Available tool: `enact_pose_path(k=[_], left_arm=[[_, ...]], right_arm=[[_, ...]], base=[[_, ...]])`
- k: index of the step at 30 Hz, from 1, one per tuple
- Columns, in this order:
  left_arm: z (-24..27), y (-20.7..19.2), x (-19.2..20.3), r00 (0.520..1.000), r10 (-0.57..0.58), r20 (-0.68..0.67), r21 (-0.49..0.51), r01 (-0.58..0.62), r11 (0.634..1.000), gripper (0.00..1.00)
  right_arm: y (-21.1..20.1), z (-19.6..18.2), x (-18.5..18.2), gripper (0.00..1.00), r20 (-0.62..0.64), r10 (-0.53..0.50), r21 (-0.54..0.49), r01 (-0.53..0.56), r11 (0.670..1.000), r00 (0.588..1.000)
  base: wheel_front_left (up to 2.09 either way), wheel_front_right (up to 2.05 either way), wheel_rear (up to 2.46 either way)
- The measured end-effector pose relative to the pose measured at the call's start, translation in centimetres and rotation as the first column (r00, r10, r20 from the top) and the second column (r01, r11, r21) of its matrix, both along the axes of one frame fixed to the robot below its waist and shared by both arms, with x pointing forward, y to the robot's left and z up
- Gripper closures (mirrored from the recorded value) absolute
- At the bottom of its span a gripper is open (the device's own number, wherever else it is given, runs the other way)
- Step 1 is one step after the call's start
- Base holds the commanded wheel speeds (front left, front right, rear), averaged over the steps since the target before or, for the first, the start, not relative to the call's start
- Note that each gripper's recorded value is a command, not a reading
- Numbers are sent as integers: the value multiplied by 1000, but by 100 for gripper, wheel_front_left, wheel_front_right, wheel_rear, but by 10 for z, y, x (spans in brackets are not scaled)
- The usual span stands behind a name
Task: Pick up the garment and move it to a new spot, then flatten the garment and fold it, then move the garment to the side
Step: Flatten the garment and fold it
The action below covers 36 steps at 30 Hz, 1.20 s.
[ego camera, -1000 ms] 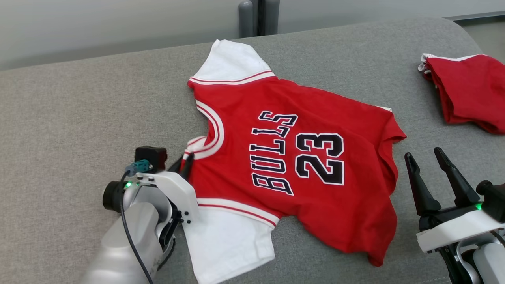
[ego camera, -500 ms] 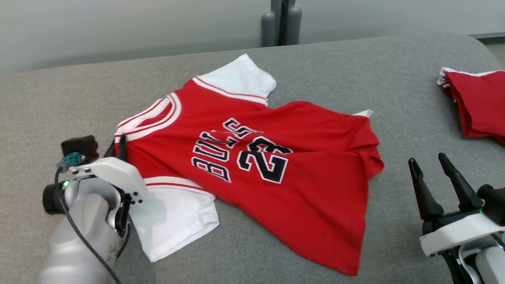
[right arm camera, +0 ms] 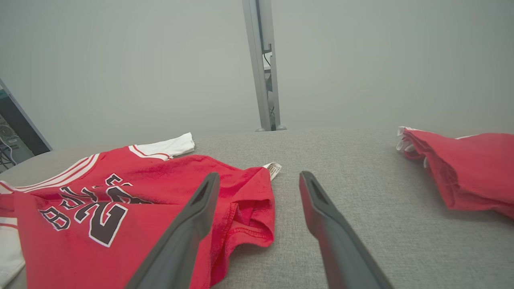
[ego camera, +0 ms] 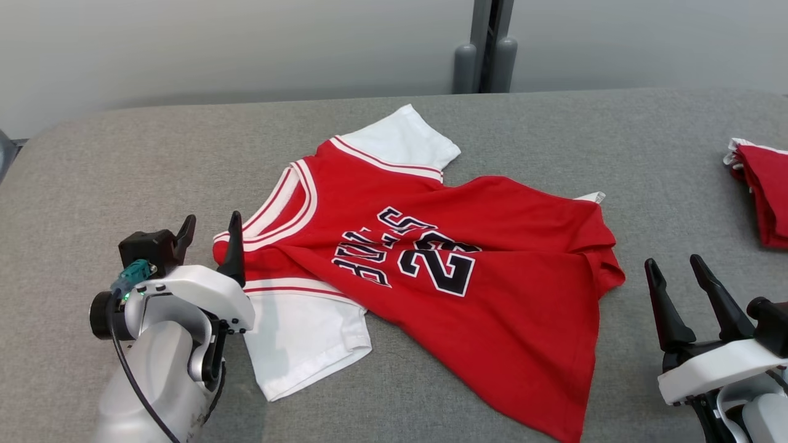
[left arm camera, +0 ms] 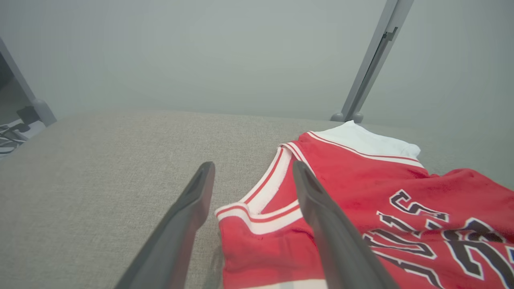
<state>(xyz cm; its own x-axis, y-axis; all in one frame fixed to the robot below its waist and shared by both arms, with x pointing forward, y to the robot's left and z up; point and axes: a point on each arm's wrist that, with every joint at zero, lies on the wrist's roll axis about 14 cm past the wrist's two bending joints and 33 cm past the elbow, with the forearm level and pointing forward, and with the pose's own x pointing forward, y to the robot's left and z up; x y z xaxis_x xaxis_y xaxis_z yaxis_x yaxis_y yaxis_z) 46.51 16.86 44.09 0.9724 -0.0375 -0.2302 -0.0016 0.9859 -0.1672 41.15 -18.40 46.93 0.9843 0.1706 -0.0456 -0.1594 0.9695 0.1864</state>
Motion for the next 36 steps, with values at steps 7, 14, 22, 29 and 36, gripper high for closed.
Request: enact_pose_path(k=[7,14,22,29,36], left_arm=[[47,-3,-28,981,0,194,-29,6,1000,0],[55,-5,-71,968,-21,251,-21,27,999,0],[40,0,-102,975,17,220,-66,-3,998,0],[32,-8,-105,981,14,193,-83,2,997,0],[23,-5,-101,986,27,162,-78,-14,997,0]], right_arm=[[16,12,5,0,32,35,10,-35,999,999],[33,16,3,0,45,71,15,-72,997,996],[41,15,3,0,37,74,38,-76,996,997],[31,-11,16,0,-50,55,6,-54,999,997],[32,-36,52,0,-183,59,-27,-65,998,981]], base=[[0,0,0],[0,0,0],[0,0,0],[0,0,0],[0,0,0]])
